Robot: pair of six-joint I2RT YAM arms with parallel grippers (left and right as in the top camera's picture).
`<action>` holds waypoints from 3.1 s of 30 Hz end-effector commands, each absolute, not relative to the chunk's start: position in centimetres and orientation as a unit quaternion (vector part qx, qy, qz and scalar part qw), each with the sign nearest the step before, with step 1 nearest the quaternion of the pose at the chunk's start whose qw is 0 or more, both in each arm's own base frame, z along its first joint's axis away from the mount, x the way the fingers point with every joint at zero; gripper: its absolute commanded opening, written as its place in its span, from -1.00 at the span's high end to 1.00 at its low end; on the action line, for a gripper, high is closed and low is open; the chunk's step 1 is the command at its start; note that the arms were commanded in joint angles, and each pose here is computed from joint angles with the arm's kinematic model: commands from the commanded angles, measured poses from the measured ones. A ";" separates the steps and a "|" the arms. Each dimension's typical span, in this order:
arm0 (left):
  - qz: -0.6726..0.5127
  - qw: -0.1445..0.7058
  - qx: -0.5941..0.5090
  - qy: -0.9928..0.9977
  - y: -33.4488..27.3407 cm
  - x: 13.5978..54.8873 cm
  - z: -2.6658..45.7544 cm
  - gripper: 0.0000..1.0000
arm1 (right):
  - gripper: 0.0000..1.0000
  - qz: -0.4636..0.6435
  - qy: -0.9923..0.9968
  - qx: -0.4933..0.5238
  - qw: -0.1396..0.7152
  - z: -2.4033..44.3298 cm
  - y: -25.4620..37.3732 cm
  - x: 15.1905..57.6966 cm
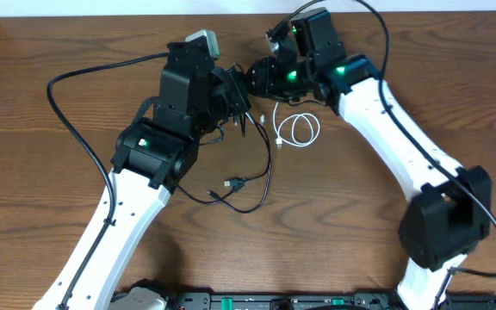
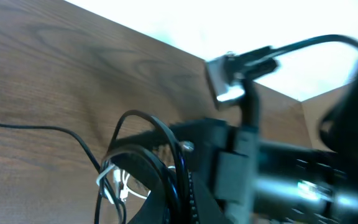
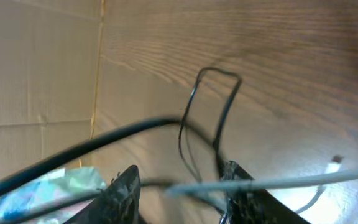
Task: Untangle cables
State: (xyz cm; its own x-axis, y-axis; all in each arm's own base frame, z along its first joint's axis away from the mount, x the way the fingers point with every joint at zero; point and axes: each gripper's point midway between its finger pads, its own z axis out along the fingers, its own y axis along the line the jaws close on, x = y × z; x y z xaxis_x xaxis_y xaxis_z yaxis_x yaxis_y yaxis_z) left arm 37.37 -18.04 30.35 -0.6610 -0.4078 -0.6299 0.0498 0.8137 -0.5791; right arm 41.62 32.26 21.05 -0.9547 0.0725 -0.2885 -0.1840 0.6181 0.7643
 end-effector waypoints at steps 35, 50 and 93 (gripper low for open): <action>-0.268 0.374 0.028 0.887 -16.8 36.4 28.9 0.85 | 0.01 0.413 0.841 -0.160 0.310 33.9 20.1 37.9; -0.404 0.326 0.118 0.847 -19.9 33.4 31.0 0.85 | -0.72 0.355 0.774 -0.452 0.265 18.7 22.7 40.6; -0.510 0.301 0.125 0.796 -17.8 30.5 35.2 0.85 | -0.40 0.608 0.552 -0.454 0.345 23.7 26.3 43.1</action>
State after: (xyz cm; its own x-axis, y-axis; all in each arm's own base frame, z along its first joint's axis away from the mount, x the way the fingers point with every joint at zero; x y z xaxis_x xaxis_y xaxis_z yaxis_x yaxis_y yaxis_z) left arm 32.26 -16.81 33.42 -0.7901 -0.1524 -0.5937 0.4332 0.5463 -0.7168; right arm 45.23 24.68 23.84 -0.4499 -0.1006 -0.8874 -0.8924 0.0117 0.4511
